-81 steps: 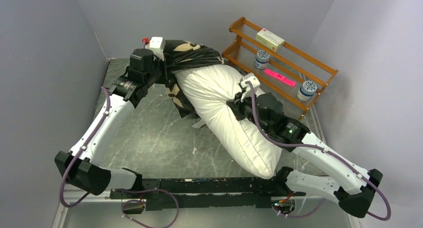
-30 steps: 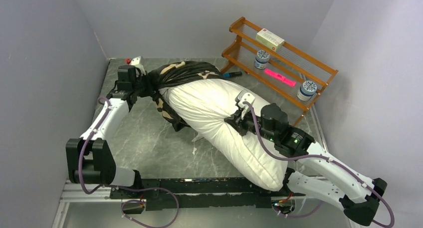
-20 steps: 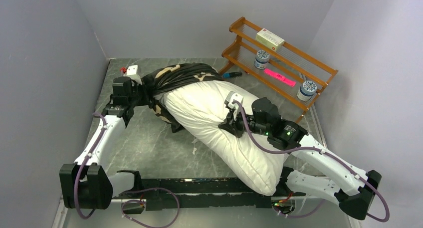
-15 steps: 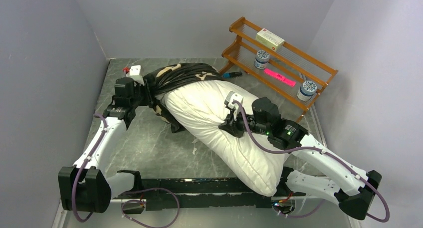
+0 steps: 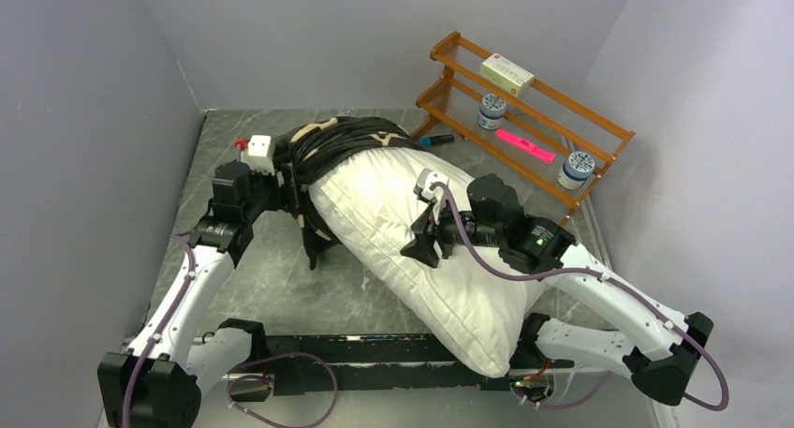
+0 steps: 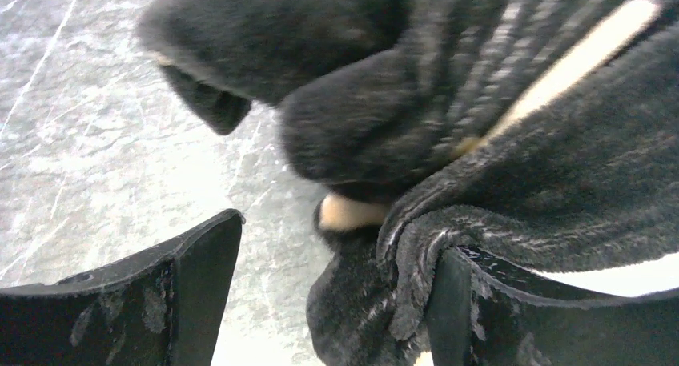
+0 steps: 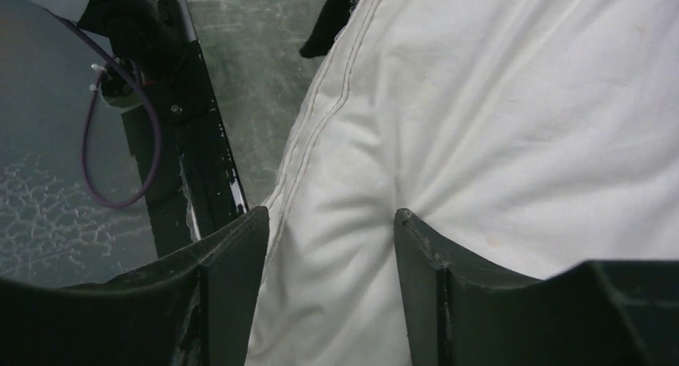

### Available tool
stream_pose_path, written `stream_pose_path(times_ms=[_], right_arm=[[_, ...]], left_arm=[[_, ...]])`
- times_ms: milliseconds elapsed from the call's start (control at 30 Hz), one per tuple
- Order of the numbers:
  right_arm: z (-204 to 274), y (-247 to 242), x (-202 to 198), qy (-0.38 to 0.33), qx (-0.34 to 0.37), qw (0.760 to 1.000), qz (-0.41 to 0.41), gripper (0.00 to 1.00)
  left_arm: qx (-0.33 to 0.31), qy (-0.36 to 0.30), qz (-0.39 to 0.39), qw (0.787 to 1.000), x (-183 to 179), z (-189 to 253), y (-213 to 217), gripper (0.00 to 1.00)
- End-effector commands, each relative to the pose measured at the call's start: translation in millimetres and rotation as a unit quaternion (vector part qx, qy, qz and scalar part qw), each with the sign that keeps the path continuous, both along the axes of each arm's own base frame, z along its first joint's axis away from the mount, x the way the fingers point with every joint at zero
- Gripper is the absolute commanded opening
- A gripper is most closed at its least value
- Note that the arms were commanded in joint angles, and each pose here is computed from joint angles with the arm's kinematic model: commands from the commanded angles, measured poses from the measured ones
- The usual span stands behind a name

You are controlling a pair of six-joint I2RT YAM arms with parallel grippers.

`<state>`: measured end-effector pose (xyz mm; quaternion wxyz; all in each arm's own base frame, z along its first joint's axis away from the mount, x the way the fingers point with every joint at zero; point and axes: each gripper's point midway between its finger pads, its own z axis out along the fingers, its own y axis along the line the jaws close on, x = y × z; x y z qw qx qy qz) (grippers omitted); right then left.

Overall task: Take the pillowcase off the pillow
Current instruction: Remove the pillow from the pillowcase.

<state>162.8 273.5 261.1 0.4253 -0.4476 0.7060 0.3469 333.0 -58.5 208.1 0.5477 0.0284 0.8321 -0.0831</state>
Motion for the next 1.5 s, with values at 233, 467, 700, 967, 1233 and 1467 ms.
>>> stream_pose_path(times_ms=[233, 467, 700, 967, 1233, 1467], right_arm=[[55, 34, 14, 0.013, 0.049, 0.999, 0.011, 0.85], [78, 59, 39, -0.036, 0.036, 0.999, 0.004, 0.89], [60, 96, 64, -0.078, -0.019, 0.995, -0.056, 0.92], [-8, 107, 96, -0.065, -0.098, 0.987, -0.107, 0.94], [-53, 100, 86, -0.032, -0.125, 0.987, -0.100, 0.37], [-47, 98, 76, -0.022, -0.099, 0.991, -0.092, 0.00]], left_arm=[[-0.022, -0.055, -0.081, 0.995, 4, 28, -35, 0.83], [-0.040, -0.045, -0.110, 0.992, 3, 24, -48, 0.84], [-0.048, -0.045, -0.129, 0.989, 2, 23, -55, 0.85], [-0.049, -0.045, -0.137, 0.988, -1, 24, -57, 0.89], [-0.065, -0.061, -0.197, 0.976, -12, 35, -76, 0.96], [-0.066, -0.054, -0.223, 0.971, -17, 33, -86, 0.96]])
